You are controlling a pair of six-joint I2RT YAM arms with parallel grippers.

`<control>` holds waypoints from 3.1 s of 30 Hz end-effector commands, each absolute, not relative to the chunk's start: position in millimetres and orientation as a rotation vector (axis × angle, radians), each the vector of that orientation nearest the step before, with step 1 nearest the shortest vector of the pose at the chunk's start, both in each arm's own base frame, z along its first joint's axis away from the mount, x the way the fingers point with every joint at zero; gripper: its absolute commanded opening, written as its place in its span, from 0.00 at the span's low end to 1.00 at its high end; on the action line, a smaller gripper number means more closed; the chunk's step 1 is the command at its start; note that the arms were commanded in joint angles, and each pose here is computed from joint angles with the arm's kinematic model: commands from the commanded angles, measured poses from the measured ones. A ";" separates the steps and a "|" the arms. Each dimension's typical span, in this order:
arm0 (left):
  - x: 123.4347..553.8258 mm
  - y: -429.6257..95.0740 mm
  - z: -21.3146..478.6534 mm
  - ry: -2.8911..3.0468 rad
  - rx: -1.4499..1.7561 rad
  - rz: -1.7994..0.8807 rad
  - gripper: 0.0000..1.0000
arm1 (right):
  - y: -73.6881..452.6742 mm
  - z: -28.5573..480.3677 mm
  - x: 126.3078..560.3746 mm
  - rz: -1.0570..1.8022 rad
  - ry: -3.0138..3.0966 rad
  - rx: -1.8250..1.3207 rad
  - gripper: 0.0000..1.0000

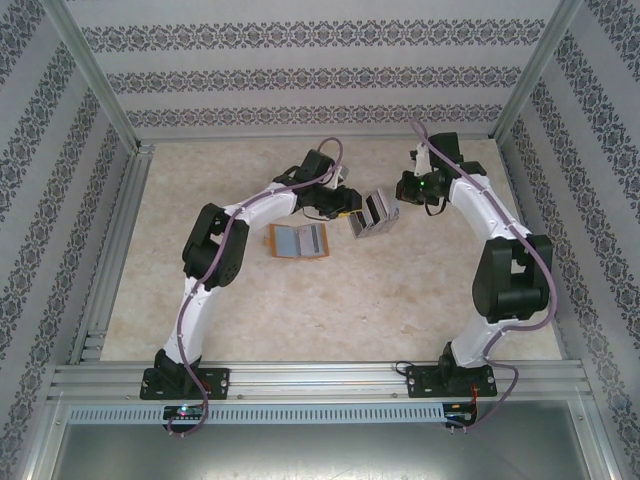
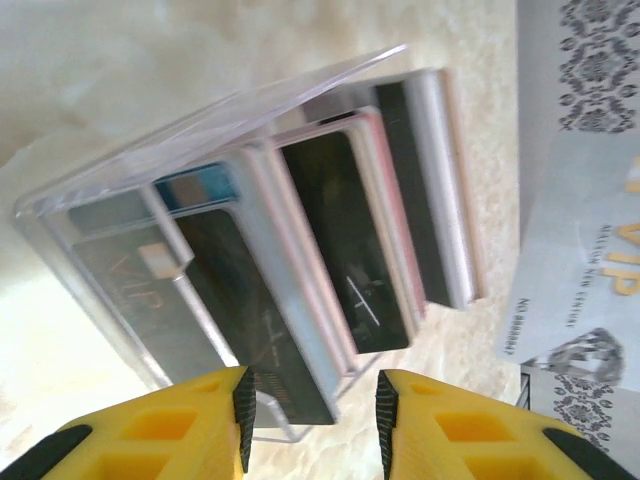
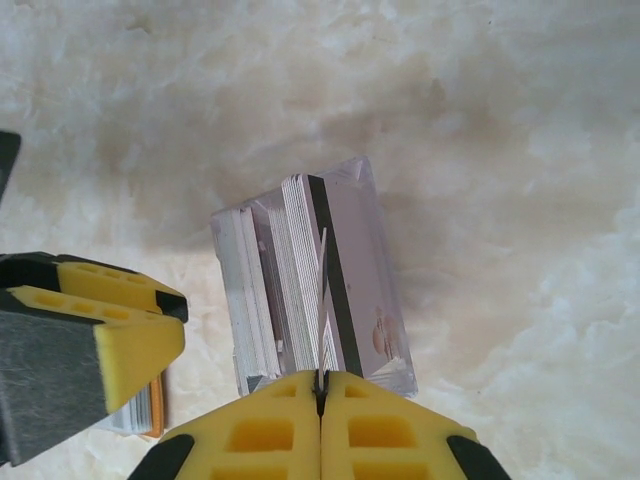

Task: Put the credit cards into the card holder
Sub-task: Pick up the credit card from the storage box, then insert the credit card into the card slot.

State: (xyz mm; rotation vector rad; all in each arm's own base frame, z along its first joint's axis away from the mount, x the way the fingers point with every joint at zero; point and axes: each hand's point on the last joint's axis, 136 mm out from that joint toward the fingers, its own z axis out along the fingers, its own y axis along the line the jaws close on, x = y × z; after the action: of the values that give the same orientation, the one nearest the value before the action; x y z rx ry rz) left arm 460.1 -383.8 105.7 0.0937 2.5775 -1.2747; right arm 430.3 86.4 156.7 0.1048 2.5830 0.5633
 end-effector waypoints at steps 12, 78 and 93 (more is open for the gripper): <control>463.9 -387.9 218.1 2.197 0.293 -1.539 0.40 | 122.9 204.5 431.7 1.021 2.328 0.037 0.08; 459.3 -374.1 259.5 2.071 0.377 -1.870 0.36 | 168.9 246.4 430.9 1.716 2.058 -0.092 0.08; 465.7 -364.5 251.7 2.084 0.322 -1.822 0.00 | 167.7 236.9 435.0 1.696 2.074 -0.054 0.09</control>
State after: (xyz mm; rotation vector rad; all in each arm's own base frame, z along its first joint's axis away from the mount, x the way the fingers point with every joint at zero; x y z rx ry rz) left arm 463.2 -367.0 248.2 0.3067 2.1227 -1.8434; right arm 435.1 166.4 241.6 -0.0382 2.0788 1.6956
